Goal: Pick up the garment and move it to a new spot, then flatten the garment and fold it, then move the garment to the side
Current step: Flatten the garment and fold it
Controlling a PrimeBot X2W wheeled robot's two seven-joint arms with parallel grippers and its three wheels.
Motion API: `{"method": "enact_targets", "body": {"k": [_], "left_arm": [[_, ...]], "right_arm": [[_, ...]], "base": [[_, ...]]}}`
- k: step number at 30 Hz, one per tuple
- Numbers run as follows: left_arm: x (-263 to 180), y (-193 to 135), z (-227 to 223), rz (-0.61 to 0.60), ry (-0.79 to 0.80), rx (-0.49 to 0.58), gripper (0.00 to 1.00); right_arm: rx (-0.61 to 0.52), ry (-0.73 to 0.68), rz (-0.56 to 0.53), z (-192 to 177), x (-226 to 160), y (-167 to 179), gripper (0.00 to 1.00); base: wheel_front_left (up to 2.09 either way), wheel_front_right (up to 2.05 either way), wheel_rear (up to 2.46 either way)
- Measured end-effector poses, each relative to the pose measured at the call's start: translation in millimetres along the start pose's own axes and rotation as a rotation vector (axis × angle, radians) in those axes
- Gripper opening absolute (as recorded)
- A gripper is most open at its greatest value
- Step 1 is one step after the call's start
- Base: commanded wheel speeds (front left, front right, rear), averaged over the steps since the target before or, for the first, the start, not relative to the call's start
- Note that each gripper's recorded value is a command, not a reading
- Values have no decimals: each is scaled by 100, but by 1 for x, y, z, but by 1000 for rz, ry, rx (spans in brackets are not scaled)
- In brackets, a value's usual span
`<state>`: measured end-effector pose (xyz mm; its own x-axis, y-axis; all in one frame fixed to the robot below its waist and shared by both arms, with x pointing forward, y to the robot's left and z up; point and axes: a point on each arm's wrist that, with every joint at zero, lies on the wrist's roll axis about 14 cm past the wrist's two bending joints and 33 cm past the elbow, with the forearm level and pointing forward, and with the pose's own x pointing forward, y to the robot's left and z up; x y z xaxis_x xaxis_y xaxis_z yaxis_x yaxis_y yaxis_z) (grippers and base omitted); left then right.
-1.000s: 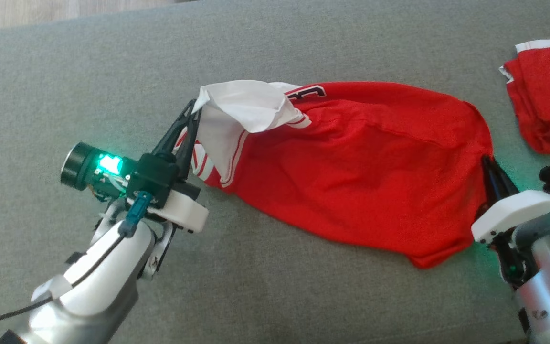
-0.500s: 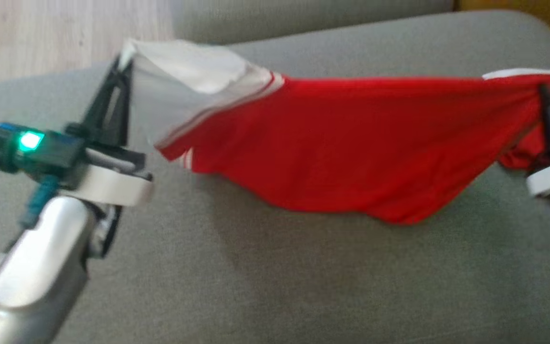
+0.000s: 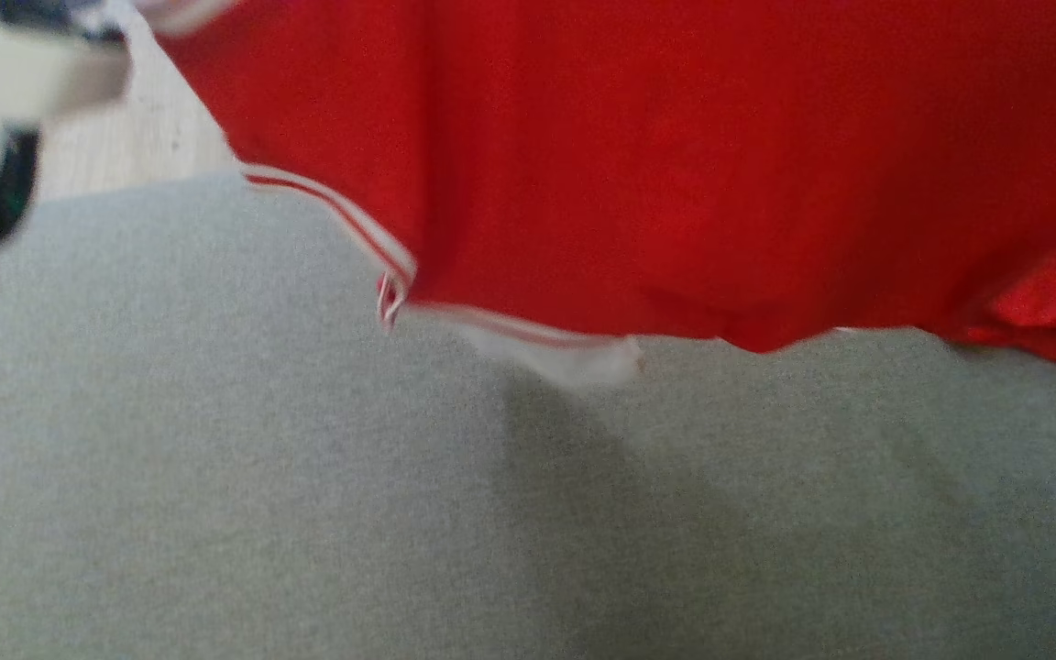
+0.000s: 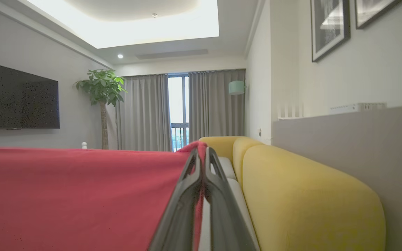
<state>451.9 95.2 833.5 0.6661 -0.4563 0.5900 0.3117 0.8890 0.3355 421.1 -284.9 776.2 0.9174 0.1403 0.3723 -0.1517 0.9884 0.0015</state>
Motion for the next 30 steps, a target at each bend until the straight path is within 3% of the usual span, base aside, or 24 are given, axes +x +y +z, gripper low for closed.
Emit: {"method": "enact_targets", "body": {"k": [5, 10, 15, 19, 23, 30], "left_arm": [[24, 10, -30, -28, 94, 40, 0], [53, 22, -85, -54, 193, 88, 0], [75, 38, -140, -30, 226, 112, 0], [95, 49, -159, -1, 150, 150, 0], [103, 44, -185, -3, 144, 140, 0], [78, 37, -235, -14, 228, 90, 0]], "right_arm": [[-82, 21, 25, -3, 38, 6, 0], [-161, 107, 57, -48, 88, 15, 0], [-153, 97, 47, -93, 136, 17, 0], [-140, 25, 15, -112, 167, 10, 0], [-181, 3, 10, -139, 184, 5, 0], [-211, 152, 64, -223, 183, 18, 0]], "base": [[0, 0, 0], [0, 0, 0], [0, 0, 0], [0, 0, 0], [0, 0, 0], [0, 0, 0]]}}
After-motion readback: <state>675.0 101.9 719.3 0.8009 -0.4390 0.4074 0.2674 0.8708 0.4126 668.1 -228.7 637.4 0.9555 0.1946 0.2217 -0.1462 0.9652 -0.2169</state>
